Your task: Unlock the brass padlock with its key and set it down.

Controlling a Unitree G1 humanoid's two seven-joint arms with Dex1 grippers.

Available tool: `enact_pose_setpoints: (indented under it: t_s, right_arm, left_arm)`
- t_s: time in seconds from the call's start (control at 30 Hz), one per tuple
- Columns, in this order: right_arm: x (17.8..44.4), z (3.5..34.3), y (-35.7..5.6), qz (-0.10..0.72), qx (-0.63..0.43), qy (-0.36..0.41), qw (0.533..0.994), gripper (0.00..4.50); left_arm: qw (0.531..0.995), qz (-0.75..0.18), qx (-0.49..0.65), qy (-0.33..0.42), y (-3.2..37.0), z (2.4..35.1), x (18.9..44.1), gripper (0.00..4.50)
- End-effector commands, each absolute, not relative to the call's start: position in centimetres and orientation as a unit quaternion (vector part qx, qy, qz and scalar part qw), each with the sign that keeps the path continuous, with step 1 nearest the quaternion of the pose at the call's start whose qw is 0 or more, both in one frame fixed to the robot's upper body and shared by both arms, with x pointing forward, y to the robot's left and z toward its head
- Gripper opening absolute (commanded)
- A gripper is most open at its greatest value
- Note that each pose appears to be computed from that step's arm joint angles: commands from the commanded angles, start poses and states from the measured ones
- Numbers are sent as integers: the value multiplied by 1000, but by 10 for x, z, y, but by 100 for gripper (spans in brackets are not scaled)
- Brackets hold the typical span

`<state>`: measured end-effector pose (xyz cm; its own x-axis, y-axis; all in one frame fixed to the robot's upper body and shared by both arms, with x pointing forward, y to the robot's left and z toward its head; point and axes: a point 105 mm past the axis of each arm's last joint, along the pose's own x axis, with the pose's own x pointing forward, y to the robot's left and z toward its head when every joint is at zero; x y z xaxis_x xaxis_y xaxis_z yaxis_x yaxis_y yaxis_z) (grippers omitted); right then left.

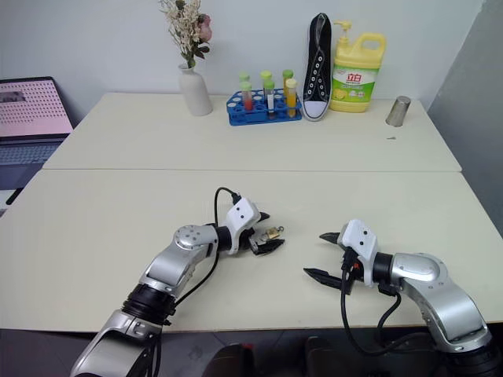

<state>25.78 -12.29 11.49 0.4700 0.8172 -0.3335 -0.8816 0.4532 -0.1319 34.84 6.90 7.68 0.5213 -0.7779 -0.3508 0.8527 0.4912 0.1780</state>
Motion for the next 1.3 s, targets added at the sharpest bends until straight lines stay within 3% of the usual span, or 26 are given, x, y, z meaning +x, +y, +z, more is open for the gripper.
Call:
enact_pose_setpoints:
  t_s: [0.03,0.43,0.8,0.83,1.0,1.13,1.23,1.3]
  right_arm:
    - [255,126,-121,506,-151,90,844,448]
    - [256,126,-118,508,-147,86,844,448]
    - [256,126,-119,505,-148,83,846,450]
    - [256,126,-119,505,-148,83,846,450]
    - [259,128,-126,489,-138,89,857,450]
    - [266,135,-138,460,-154,63,872,450]
    - [268,138,-141,454,-151,43,877,450]
    - [266,138,-142,463,-148,46,873,450]
  left_arm:
    - [850,-482,178,120,72,77,347,450]
    - [850,-472,175,155,80,69,344,450]
    - [837,-489,189,157,75,66,342,106]
    - [836,-491,189,157,74,66,342,96]
    - [784,-575,220,73,57,92,320,96]
    - [713,-617,322,-91,44,134,301,96]
    - [683,-608,370,-166,43,147,298,96]
    - [636,-589,439,-236,44,155,294,96]
